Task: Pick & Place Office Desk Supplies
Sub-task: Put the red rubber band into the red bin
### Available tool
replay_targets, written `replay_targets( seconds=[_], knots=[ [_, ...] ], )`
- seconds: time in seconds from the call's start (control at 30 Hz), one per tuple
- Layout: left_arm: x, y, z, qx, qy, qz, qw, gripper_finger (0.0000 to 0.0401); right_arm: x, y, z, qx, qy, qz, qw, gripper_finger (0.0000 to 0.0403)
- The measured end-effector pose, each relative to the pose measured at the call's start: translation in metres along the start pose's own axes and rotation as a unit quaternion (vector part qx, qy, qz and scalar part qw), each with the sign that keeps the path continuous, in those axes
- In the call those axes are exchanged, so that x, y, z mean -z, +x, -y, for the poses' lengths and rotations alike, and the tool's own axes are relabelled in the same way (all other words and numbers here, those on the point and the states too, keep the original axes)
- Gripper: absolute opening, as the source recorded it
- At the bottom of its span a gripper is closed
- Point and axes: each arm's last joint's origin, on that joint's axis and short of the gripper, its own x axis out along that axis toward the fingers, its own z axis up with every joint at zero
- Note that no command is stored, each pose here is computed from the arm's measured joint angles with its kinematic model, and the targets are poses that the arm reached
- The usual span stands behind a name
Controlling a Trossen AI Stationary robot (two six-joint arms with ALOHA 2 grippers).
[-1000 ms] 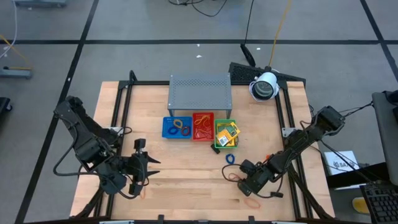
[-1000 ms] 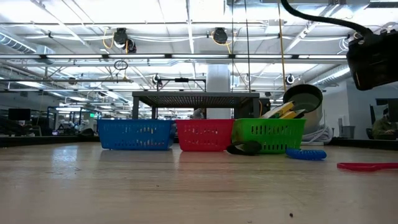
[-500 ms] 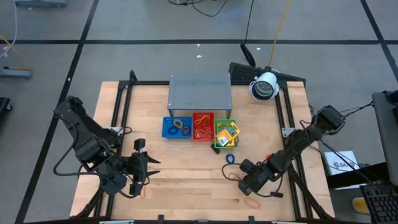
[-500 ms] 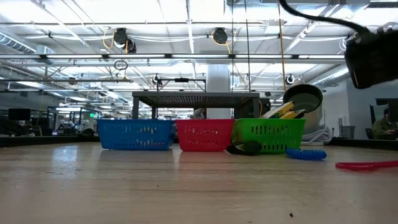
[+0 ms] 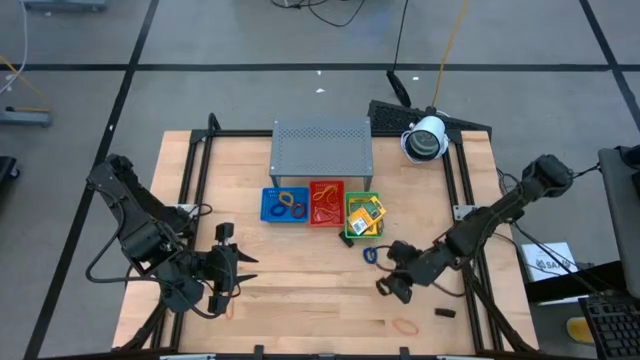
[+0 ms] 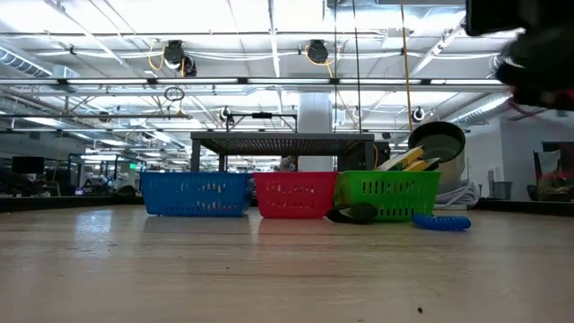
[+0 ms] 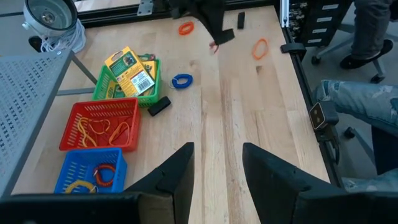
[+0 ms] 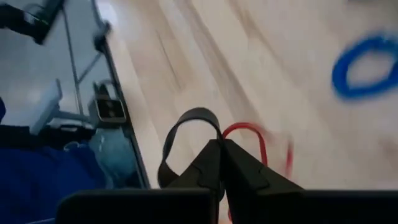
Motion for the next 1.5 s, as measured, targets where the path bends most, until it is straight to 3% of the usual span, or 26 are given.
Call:
replay_targets(
  seconds=[0.3,0.8,0.97,1.17,1.5],
  knots=[
    [0.000,0.000,0.000,0.000,0.000,0.000,1.000,0.0143,-0.026,-0.015,-0.002,-0.005,-0.095,0.126,0.987,0.0001],
    [0.000,0.001,0.001,0.007,0.001,-0.005,1.000,0.0143,-0.022,-0.018,-0.016,-0.051,-0.205,0.143,0.967,0.0034],
    [0.000,0.001,0.001,0.006,0.001,-0.005,1.000,0.0143,-0.023,-0.019,-0.023,-0.096,-0.257,0.138,0.952,0.0046],
    [-0.001,0.003,-0.002,0.001,-0.004,-0.005,1.000,0.0143,-0.027,-0.022,-0.032,-0.126,-0.302,0.180,0.928,0.0054],
    [-0.012,0.015,-0.011,-0.019,-0.016,0.013,1.000,0.0143,-0.033,-0.023,-0.037,-0.118,-0.357,0.232,0.897,0.0054]
  ],
)
